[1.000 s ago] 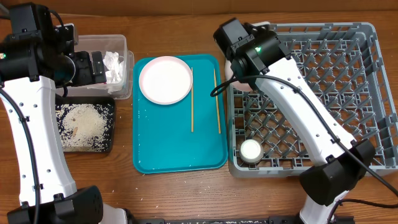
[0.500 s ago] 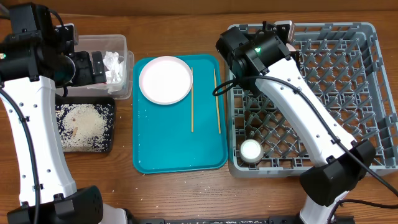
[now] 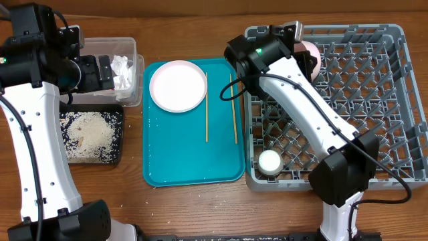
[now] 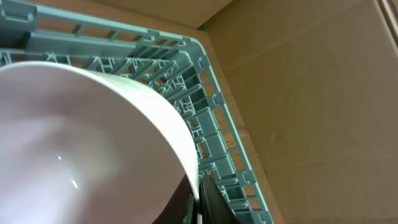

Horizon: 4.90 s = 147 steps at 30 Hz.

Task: Sort waste into correct bins and load items into the dishwasher
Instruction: 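Stand the small plate upright in the rack's back row and release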

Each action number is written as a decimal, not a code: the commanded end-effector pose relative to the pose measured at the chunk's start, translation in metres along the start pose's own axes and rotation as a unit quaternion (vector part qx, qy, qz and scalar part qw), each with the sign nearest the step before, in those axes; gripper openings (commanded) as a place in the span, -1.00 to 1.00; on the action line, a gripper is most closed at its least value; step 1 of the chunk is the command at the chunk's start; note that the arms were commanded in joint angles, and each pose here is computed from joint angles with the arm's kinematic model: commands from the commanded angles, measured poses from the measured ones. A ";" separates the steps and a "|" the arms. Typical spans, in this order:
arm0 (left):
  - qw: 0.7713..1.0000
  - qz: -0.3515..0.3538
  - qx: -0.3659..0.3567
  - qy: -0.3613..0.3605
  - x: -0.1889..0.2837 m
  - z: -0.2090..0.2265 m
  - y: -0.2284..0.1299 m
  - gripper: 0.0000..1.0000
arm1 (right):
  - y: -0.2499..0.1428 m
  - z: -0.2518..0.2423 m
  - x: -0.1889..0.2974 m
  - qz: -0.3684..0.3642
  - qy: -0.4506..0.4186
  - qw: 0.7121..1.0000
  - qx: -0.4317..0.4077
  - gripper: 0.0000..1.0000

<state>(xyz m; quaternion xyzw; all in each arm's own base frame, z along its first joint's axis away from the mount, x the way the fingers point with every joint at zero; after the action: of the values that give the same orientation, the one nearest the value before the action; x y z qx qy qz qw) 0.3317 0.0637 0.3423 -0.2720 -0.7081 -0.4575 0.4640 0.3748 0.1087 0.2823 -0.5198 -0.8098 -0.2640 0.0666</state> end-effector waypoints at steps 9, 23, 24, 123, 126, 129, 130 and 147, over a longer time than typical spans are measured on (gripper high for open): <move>1.000 -0.011 0.003 -0.001 0.006 0.000 0.002 0.99 | -0.023 0.047 -0.006 0.065 0.071 0.993 0.071 -0.92; 1.000 -0.011 0.003 -0.001 0.006 0.000 0.002 0.99 | -0.039 0.057 -0.017 0.082 0.049 0.993 0.075 -0.92; 1.000 -0.011 0.003 -0.001 0.006 0.000 0.002 1.00 | -0.039 0.058 -0.015 0.081 0.050 0.992 0.078 -0.92; 1.000 -0.011 0.001 -0.002 0.006 -0.001 0.002 1.00 | -0.064 0.055 0.000 -0.068 -0.017 0.997 -0.035 -0.92; 1.000 -0.011 0.001 -0.002 0.006 -0.001 0.002 1.00 | -0.064 0.054 -0.003 -0.064 -0.018 0.997 -0.035 -0.92; 1.000 -0.011 0.001 -0.002 0.006 -0.001 0.002 1.00 | -0.066 0.057 -0.002 -0.058 -0.007 0.998 -0.034 -0.92; 1.000 -0.011 0.001 -0.002 0.006 -0.001 0.002 1.00 | -0.066 0.058 -0.002 -0.055 -0.002 0.998 -0.034 -0.92; 1.000 -0.011 0.002 -0.002 0.006 -0.001 0.002 1.00 | -0.074 0.071 -0.003 -0.022 0.051 0.998 -0.032 -0.92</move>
<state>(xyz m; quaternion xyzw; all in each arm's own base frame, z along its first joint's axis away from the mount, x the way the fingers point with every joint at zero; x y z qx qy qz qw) 0.3318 0.0634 0.3423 -0.2723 -0.7080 -0.4577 0.4638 0.3261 0.1167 0.2018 -0.4846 -0.8137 -0.3141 0.0661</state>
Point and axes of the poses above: each gripper's point midway between its finger pads, its own x axis back along the fingers, its own z axis along the line the jaws close on, y = z × x, the point moved 6 cm from there along x, back along the fingers, and after that the axes turned 15 degrees about x, right-handed, at the moved point
